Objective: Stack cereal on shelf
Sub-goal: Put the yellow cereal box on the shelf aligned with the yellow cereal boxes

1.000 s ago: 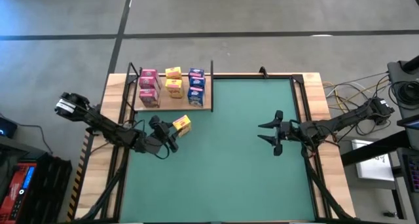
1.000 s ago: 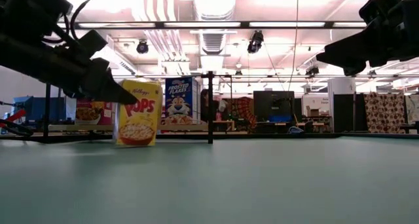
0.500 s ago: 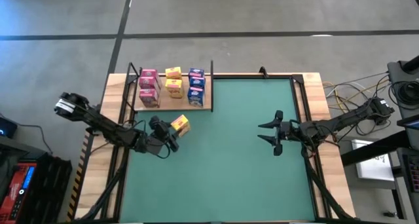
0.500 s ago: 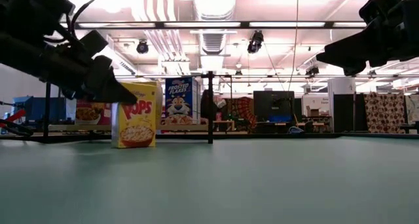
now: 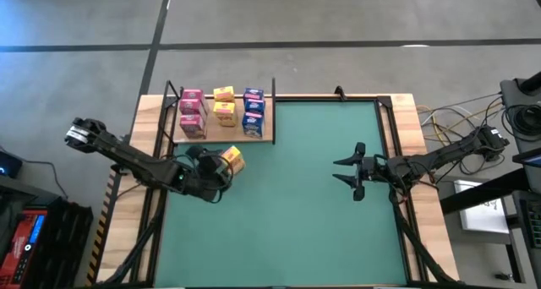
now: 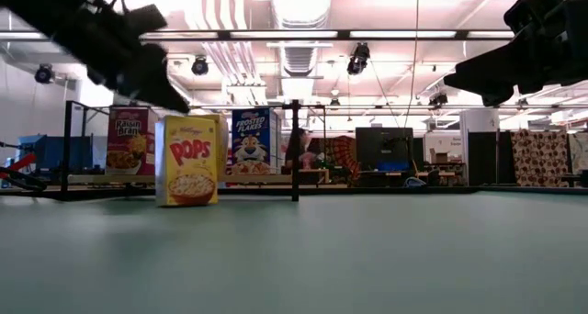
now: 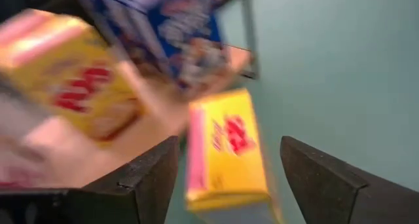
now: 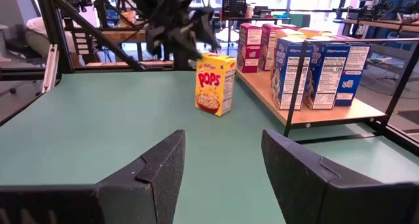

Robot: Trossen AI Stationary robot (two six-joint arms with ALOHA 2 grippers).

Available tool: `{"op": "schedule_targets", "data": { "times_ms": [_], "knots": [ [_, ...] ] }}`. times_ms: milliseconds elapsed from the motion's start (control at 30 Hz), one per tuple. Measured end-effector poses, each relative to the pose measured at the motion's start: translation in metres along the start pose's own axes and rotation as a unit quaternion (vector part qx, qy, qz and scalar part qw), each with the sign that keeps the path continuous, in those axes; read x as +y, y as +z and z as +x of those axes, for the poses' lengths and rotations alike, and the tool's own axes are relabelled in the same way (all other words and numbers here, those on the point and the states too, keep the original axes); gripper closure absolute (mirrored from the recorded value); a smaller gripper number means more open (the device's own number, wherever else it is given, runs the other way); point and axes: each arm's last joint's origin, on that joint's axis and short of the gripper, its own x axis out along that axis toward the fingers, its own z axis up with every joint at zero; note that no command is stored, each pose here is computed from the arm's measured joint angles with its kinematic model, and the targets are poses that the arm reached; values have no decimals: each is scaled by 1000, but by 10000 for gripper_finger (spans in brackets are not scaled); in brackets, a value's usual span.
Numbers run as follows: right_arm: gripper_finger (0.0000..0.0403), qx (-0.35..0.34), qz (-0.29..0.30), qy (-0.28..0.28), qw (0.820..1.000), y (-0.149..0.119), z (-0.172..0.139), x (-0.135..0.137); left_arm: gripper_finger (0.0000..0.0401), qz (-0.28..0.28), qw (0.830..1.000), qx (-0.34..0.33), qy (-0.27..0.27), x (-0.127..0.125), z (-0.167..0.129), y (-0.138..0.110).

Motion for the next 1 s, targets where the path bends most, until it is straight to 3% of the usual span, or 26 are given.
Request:
{"op": "schedule_targets", "data": {
  "times_ms": [267,467,600,800,1000],
  "knots": [
    [211,0,0,0,1000,0,0,0,152,-86,994,-32,56,2,-20,51],
    [211,2,-1,0,1000,0,0,0,152,-195,977,-37,73,7,-22,50],
    [211,2,-1,0,1000,0,0,0,152,-323,944,-30,63,7,-20,48],
    [211,3,-1,0,1000,0,0,0,145,-438,897,14,62,10,-16,47],
    [211,3,-1,0,1000,-1,0,0,112,-520,847,86,65,14,-6,47]
  ]
}}
